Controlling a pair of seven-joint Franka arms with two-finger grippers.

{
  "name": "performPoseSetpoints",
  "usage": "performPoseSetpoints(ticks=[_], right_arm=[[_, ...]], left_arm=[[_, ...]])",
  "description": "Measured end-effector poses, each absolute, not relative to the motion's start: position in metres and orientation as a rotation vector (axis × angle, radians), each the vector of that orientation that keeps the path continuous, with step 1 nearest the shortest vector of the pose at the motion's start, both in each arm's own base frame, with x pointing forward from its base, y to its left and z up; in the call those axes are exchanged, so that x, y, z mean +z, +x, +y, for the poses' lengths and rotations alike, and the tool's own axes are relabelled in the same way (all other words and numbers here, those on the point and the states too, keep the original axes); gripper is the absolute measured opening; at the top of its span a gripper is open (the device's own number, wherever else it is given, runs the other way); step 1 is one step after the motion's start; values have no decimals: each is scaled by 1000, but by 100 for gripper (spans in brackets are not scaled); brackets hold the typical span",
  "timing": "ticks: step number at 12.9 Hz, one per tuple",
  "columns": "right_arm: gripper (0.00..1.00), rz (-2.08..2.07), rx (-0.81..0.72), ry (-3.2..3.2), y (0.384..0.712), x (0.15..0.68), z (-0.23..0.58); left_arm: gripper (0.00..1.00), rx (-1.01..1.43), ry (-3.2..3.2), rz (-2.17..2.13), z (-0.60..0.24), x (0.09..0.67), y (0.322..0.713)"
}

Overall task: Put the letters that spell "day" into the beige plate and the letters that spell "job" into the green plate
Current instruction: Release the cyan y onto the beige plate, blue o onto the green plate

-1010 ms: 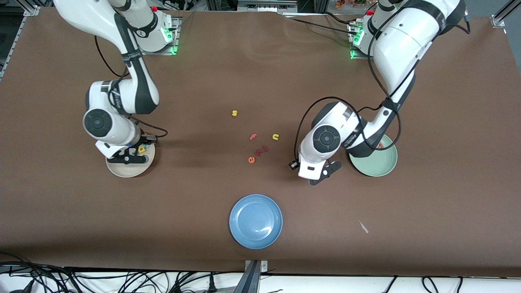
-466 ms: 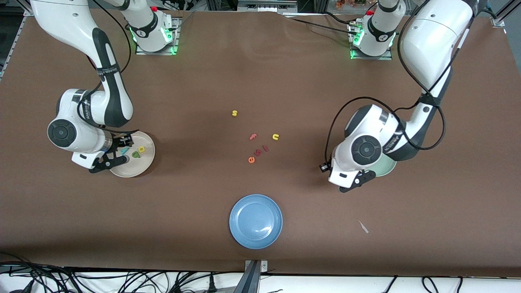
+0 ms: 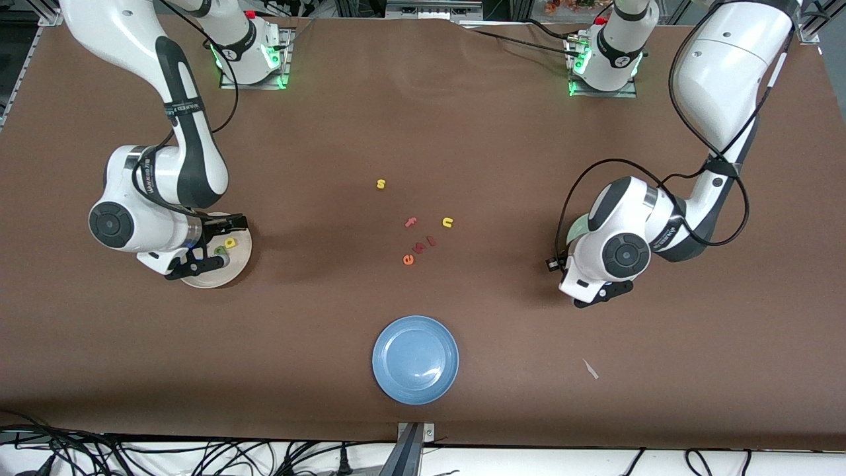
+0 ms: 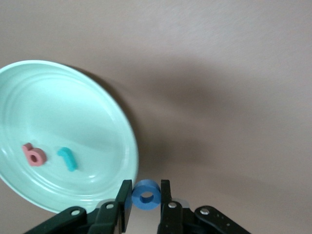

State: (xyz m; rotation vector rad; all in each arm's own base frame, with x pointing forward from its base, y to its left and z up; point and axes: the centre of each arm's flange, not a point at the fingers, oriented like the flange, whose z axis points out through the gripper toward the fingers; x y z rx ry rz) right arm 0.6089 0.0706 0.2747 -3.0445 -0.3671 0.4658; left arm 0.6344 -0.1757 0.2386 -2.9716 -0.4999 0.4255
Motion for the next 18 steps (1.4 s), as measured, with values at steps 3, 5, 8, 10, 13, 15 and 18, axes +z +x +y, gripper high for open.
performPoseSetpoints(ticks=[3,5,8,10,13,15,18], right_arm=[[100,-258,496,-3061,614,294,90],[100,-221,519,-3063,616,304,99],[100,-255,508,-3061,621,322,114],[100,-264,473,-3059,627,336,120],[100,-246,453,-3055,630,347,133],[100,-308,438,-3044,631,356,134],[100,-371,392,-3052,633,377,122]], left_arm=[[25,422,-3011,-434,-132,220,622],[25,375,-3053,-416,-118,200,609],[26,331,-3066,-379,-107,180,595],[36,320,-3067,-374,-106,184,595],[69,298,-3066,-372,-106,193,597],[92,280,-3055,-359,-108,213,599],[100,261,-3021,-234,-124,280,603]])
